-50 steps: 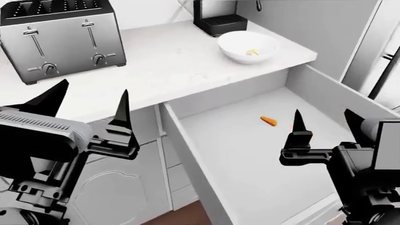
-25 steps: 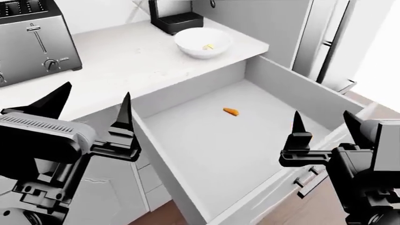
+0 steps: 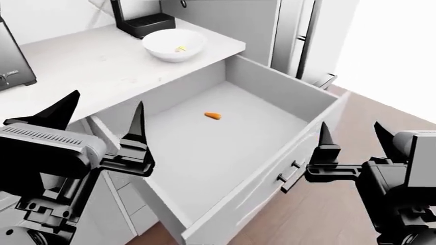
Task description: Place the bar in the bowl and close the drawer.
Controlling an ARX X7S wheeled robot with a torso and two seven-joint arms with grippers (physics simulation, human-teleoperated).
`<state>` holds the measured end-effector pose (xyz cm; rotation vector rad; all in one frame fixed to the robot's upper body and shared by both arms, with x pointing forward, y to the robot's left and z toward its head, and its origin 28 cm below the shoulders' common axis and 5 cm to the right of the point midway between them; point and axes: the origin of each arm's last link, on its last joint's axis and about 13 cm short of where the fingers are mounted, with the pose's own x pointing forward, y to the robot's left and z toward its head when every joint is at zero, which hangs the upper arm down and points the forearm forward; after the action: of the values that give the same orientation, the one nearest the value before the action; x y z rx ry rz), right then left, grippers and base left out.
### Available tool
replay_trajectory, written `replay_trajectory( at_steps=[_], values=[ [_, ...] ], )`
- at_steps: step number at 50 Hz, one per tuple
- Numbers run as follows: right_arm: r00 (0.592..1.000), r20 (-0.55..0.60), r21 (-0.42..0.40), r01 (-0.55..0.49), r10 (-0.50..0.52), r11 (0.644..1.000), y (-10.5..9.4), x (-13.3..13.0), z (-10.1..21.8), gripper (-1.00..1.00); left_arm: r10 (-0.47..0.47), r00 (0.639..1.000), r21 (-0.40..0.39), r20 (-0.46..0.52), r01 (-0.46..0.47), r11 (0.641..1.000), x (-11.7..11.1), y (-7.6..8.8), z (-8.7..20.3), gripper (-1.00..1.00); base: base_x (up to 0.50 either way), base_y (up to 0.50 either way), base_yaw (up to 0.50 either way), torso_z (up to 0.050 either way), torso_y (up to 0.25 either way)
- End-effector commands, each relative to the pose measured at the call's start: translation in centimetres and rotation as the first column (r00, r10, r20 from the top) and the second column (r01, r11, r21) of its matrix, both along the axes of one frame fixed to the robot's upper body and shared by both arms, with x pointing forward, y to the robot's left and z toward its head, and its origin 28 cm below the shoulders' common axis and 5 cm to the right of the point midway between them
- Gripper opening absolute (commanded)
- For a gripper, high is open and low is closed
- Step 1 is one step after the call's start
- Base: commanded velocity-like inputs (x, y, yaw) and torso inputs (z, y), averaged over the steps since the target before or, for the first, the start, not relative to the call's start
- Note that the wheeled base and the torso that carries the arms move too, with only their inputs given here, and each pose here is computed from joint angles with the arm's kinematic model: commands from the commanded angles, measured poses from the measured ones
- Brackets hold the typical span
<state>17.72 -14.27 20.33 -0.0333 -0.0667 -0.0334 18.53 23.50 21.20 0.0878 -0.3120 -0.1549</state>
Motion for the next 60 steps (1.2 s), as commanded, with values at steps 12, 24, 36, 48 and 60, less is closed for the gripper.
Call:
replay_trajectory(
  at_steps=[12,24,36,48,60],
  values=[
    [1.0,0.003,0.003,-0.003,0.003,1.0,0.1,-0.09,0.18,1.0,-0.003,1.0,-0.002,0.003,0.003,1.0,-0.05,0.0,0.2,1.0,-0.06,0.07,-0.5,0.0,0.0],
    [1.0,0.0,0.007,0.0,0.0,1.0,0.07,-0.01,0.02,1.0,-0.001,1.0,-0.005,0.001,0.001,1.0,0.06,0.03,0.05,1.0,-0.06,0.07,-0.5,0.0,0.0],
    [1.0,0.013,-0.02,0.028,-0.028,0.999,-0.03,0.0,0.01,1.0,-0.003,1.0,-0.001,-0.002,0.003,1.0,0.04,-0.01,-0.13,1.0,0.04,0.05,-0.07,0.0,0.0],
    [0.999,0.02,-0.035,0.037,-0.037,0.999,-0.04,-0.04,0.01,1.0,-0.002,1.0,-0.001,0.0,0.002,1.0,0.03,-0.01,-0.04,1.0,0.4,0.3,0.0,0.0,0.0],
    [0.999,0.025,-0.035,0.039,-0.038,0.999,-0.07,-0.15,0.04,1.0,-0.001,1.0,0.0,0.001,0.001,1.0,0.05,-0.01,0.0,1.0,0.4,0.3,0.0,0.0,0.0]
  ],
)
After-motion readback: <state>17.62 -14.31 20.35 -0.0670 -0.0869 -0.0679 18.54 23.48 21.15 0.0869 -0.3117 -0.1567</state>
